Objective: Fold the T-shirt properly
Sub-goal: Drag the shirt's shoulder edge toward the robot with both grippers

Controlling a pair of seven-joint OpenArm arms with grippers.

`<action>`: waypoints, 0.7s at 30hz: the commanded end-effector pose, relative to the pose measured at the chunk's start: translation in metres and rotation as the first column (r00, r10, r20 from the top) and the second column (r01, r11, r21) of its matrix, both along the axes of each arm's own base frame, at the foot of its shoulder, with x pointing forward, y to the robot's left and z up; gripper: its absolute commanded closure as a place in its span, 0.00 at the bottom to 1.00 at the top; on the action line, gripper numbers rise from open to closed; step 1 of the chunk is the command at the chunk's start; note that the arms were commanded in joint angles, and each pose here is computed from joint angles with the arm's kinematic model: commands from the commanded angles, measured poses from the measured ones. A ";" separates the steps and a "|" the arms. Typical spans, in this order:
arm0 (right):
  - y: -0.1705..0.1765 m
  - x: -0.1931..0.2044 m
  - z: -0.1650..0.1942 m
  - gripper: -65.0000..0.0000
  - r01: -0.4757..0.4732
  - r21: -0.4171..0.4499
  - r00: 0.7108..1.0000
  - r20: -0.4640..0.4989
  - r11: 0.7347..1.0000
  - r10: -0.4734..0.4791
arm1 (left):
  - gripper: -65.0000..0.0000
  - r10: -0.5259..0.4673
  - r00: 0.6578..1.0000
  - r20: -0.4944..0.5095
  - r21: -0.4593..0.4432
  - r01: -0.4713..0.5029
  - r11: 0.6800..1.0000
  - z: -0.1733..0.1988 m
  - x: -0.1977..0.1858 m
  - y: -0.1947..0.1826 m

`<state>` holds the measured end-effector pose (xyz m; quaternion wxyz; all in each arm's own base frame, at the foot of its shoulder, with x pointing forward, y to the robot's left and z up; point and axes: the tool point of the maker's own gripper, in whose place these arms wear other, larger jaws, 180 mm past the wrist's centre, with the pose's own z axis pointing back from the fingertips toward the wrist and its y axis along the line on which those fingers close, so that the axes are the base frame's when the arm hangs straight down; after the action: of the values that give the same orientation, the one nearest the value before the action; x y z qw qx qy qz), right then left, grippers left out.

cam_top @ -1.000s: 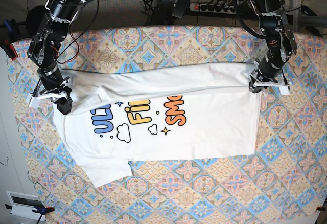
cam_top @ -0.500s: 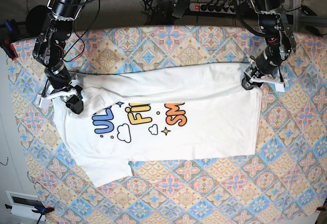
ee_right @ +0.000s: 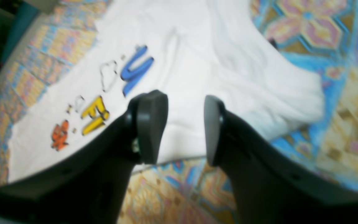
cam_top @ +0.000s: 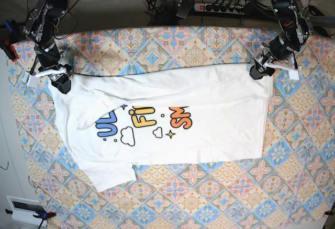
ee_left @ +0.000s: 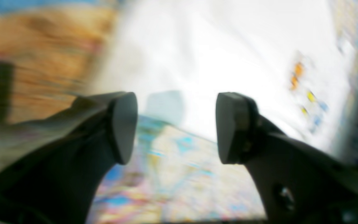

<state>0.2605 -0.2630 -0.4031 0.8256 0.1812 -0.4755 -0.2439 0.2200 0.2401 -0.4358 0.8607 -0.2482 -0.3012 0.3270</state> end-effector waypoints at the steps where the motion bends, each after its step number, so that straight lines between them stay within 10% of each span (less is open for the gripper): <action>1: -0.002 0.009 0.017 0.65 -0.006 -0.011 0.998 0.063 1.000 0.007 | 0.47 -0.001 1.000 0.029 0.016 0.001 1.000 0.009 0.005 0.007; 21: 0.000 -0.004 0.006 0.65 -0.009 -0.006 1.000 0.025 1.000 0.009 | 0.50 0.033 0.998 -0.044 -0.052 -0.036 0.998 -0.017 -0.012 -0.006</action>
<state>0.2482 -0.2593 -0.4120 0.8335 0.1824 -0.4611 -0.2439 0.1987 0.2294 -0.4616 0.8586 -0.2558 -0.2614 0.3593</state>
